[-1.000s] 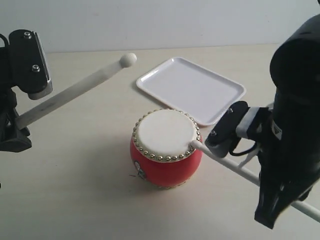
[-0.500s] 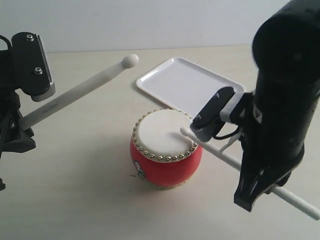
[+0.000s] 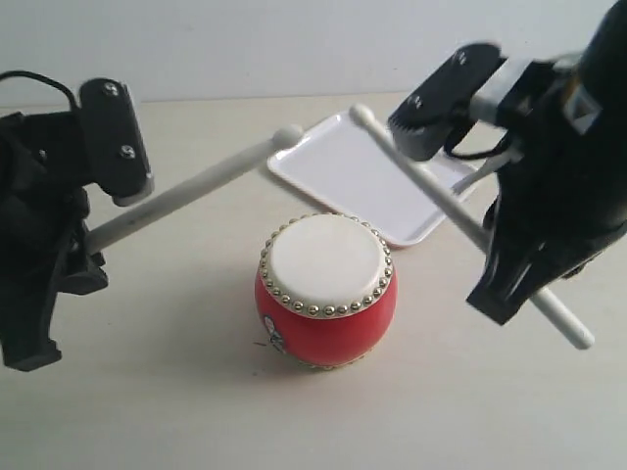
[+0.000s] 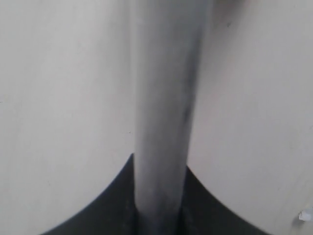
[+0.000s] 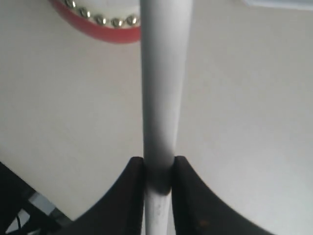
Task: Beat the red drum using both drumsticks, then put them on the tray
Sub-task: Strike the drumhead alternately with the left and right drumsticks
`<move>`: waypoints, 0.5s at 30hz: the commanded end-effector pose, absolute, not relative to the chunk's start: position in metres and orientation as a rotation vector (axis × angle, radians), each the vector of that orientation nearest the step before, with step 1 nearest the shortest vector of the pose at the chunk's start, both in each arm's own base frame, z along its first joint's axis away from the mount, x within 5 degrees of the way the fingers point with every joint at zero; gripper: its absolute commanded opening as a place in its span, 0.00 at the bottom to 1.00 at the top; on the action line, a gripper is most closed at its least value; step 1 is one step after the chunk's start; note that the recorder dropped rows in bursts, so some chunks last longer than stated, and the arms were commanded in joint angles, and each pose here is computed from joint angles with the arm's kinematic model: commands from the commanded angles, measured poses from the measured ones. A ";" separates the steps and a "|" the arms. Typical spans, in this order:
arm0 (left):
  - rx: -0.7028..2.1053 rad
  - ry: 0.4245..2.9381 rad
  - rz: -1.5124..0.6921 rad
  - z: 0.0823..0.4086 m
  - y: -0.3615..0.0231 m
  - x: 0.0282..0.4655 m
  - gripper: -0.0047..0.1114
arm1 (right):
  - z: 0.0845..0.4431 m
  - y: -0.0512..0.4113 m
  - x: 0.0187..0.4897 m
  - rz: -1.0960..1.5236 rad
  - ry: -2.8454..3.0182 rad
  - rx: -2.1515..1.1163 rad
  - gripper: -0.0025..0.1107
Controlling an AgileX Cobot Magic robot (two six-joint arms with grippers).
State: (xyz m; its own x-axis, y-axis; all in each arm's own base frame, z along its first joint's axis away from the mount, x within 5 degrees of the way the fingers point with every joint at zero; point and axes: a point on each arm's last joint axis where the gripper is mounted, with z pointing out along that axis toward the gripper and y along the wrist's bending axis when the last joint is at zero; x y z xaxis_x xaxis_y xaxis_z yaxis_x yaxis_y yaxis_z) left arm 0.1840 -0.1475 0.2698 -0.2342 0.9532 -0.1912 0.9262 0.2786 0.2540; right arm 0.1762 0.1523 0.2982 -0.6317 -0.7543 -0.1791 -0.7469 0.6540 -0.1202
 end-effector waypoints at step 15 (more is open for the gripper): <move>1.964 2.654 0.327 0.183 -0.183 0.234 0.04 | 0.347 0.122 0.158 -0.115 2.440 -1.135 0.02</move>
State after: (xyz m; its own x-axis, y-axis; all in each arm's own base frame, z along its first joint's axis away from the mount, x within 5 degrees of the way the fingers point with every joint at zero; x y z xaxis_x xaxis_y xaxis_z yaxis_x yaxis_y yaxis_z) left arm 0.2323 -0.1822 0.1701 -0.2703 0.9233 0.2730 0.9612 0.2752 0.0209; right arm 0.1567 0.1252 0.3423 -0.5785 -0.7376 -0.3483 -0.7181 0.6631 -0.2113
